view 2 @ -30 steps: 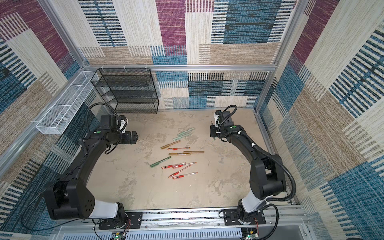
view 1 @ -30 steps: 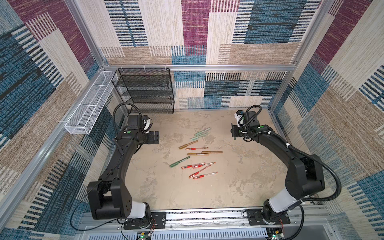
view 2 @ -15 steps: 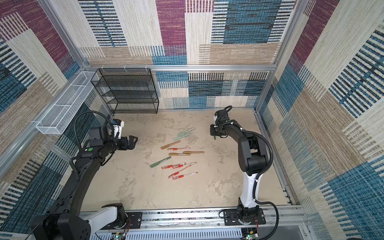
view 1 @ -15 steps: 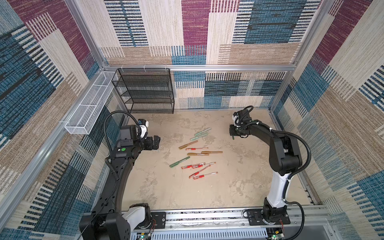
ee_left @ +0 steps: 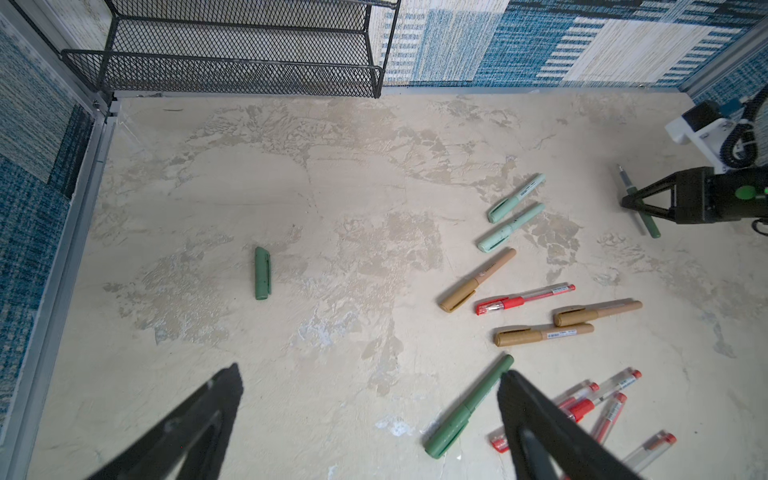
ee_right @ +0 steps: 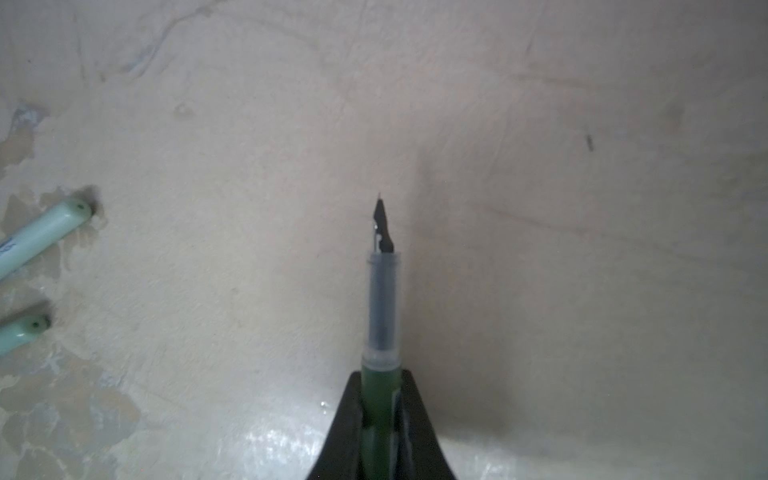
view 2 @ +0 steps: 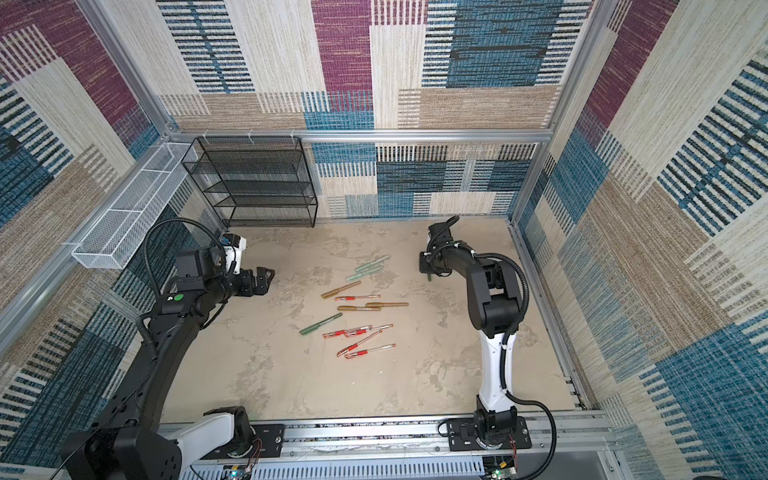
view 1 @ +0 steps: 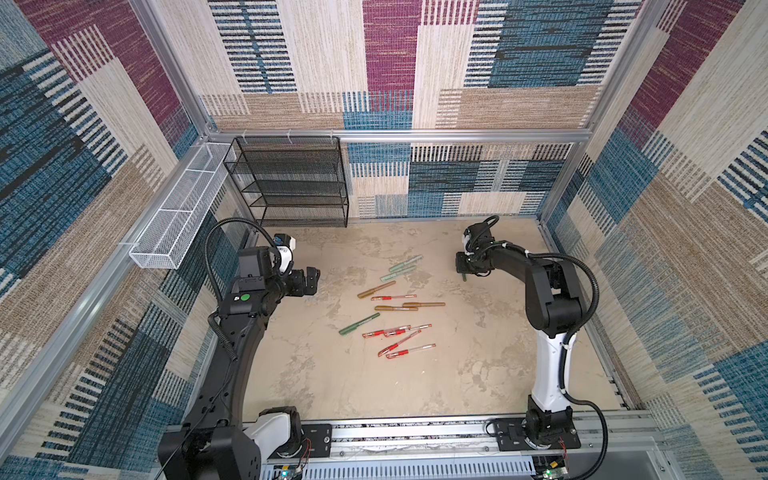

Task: Open the pen caps
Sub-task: 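Lower the uncapped fountain pen onto the table with the right gripper and release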

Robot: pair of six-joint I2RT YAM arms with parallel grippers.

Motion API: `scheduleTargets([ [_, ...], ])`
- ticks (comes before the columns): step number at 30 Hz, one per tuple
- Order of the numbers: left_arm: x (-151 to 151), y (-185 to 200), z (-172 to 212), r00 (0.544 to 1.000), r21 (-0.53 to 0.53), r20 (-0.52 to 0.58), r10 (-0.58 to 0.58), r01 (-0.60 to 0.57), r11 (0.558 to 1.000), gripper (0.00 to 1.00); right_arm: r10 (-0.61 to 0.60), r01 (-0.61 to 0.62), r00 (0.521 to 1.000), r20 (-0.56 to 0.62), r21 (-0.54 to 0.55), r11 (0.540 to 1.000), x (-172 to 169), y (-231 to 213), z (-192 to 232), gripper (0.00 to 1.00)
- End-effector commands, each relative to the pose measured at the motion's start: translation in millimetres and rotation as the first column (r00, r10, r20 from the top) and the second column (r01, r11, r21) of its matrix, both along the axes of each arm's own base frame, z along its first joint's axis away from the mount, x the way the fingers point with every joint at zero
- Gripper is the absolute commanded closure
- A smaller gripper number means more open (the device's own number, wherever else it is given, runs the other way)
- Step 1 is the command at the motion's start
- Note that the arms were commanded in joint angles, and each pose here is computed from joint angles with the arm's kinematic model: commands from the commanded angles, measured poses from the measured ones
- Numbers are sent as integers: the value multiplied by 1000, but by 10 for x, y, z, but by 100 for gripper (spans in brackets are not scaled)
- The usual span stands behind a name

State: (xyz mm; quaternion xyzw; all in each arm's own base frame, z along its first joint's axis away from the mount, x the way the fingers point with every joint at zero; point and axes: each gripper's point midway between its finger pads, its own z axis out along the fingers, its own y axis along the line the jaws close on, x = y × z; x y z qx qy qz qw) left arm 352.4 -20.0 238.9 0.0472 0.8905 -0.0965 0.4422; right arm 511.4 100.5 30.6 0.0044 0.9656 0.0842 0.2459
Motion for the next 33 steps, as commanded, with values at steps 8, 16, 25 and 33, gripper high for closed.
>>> scheduleTargets([
  [8, 6, -13, 36, 1000, -22, 4, 2, -2, 1000, 1, -21, 20, 999, -34, -19, 1000, -84, -51, -179, 85],
  [16, 15, -10, 5, 1000, -21, 2, 0, 0, 1000, 1, -25, 24, 1000, -14, -33, 999, -69, -74, -71, 76],
  [25, 15, 20, -6, 1000, -21, 0, 9, -9, 1000, 1, -15, 15, 1000, -4, -22, 1000, -27, -42, 52, 71],
  [33, 28, 21, -29, 1000, -33, -4, 8, -9, 999, 1, 49, -51, 997, 65, 25, 998, -117, 223, 708, 65],
])
